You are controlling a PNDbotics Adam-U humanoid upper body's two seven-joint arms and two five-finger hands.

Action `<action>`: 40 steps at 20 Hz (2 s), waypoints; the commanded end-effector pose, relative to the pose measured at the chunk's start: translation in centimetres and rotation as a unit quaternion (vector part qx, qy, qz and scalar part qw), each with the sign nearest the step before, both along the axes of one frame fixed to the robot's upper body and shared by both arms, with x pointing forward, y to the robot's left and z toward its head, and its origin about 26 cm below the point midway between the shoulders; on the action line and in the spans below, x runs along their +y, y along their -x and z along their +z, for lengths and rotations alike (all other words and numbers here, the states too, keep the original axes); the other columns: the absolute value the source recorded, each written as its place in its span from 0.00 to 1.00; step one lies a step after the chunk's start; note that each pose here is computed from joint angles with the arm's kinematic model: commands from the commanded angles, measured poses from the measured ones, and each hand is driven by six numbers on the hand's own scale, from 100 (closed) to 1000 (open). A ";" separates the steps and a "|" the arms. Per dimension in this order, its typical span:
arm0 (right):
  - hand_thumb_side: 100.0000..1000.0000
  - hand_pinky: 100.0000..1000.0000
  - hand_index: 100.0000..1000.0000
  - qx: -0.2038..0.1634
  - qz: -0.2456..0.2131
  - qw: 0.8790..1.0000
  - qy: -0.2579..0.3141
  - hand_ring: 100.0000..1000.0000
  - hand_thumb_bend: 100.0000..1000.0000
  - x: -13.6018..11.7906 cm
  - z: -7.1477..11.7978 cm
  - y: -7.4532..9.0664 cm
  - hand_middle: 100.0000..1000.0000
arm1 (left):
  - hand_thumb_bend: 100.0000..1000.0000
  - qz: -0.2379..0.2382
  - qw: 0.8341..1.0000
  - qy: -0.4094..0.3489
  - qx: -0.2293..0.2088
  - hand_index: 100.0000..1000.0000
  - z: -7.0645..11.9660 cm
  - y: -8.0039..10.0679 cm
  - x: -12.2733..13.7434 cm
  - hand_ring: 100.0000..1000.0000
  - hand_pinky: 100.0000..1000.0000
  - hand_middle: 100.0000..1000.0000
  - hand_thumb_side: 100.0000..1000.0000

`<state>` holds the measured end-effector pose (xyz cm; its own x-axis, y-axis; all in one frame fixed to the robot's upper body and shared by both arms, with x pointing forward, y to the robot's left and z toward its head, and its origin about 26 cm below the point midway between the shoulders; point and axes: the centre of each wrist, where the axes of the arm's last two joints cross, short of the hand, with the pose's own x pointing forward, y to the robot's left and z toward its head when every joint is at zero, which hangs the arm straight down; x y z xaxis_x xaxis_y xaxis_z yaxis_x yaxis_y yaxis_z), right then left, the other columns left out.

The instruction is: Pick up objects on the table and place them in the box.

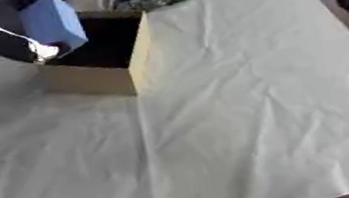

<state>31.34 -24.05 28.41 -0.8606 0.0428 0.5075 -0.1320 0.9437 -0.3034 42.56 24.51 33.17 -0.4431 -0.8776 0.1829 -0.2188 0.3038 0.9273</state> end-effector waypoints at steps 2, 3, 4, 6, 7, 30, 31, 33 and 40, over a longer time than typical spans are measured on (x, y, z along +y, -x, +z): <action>0.22 0.76 0.88 -0.023 0.007 1.000 0.008 0.73 0.00 0.0 1.4 0.4 0.71 | 0.26 0.020 0.999 0.011 -0.049 0.53 1.5 -1.2 1.1 0.42 0.63 0.23 0.00; 0.22 0.76 0.88 -0.026 0.008 1.000 0.008 0.73 0.00 0.1 1.5 0.5 0.71 | 0.27 0.024 0.998 0.018 -0.056 0.53 1.5 -1.6 1.2 0.42 0.63 0.23 0.00; 0.22 0.76 0.88 -0.029 0.010 0.999 0.009 0.73 0.00 0.2 1.7 0.5 0.71 | 0.27 0.028 0.997 0.023 -0.065 0.53 1.6 -1.9 1.2 0.42 0.64 0.23 0.00; 0.22 0.76 0.88 -0.035 0.014 0.999 0.010 0.73 0.00 0.4 2.2 0.5 0.71 | 0.26 0.039 0.995 0.034 -0.084 0.53 1.7 -2.6 1.5 0.42 0.63 0.23 0.00; 0.22 0.76 0.88 -0.037 0.015 0.999 0.010 0.73 0.00 0.5 2.3 0.5 0.71 | 0.25 0.044 0.994 0.037 -0.092 0.53 1.7 -3.0 1.6 0.42 0.63 0.23 0.00; 0.23 0.76 0.88 -0.043 0.017 0.999 0.013 0.73 0.00 0.7 3.0 0.6 0.71 | 0.69 0.098 0.987 -0.030 -0.124 0.86 1.1 -5.2 1.4 0.73 0.80 0.60 0.00; 0.23 0.76 0.88 -0.042 0.017 0.999 0.012 0.73 0.00 0.7 3.0 0.6 0.71 | 0.70 0.100 0.986 -0.031 -0.129 0.86 1.2 -5.1 1.4 0.73 0.80 0.60 0.00; 0.23 0.76 0.88 -0.041 0.016 0.999 0.012 0.73 0.00 0.6 2.9 0.6 0.71 | 0.70 0.105 0.984 -0.023 -0.141 0.86 1.4 -5.0 1.5 0.73 0.80 0.60 0.00; 0.23 0.76 0.88 -0.036 0.014 0.999 0.011 0.73 0.00 0.6 2.6 0.5 0.71 | 0.63 0.093 0.973 0.045 -0.208 0.81 3.0 -3.9 1.1 0.66 0.77 0.50 0.00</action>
<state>31.29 -23.21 30.27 -0.8836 0.0192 0.4679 -0.1487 0.9359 -0.3193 47.23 25.25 34.15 -0.3167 -0.9429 0.1028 -0.5758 0.2773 0.7691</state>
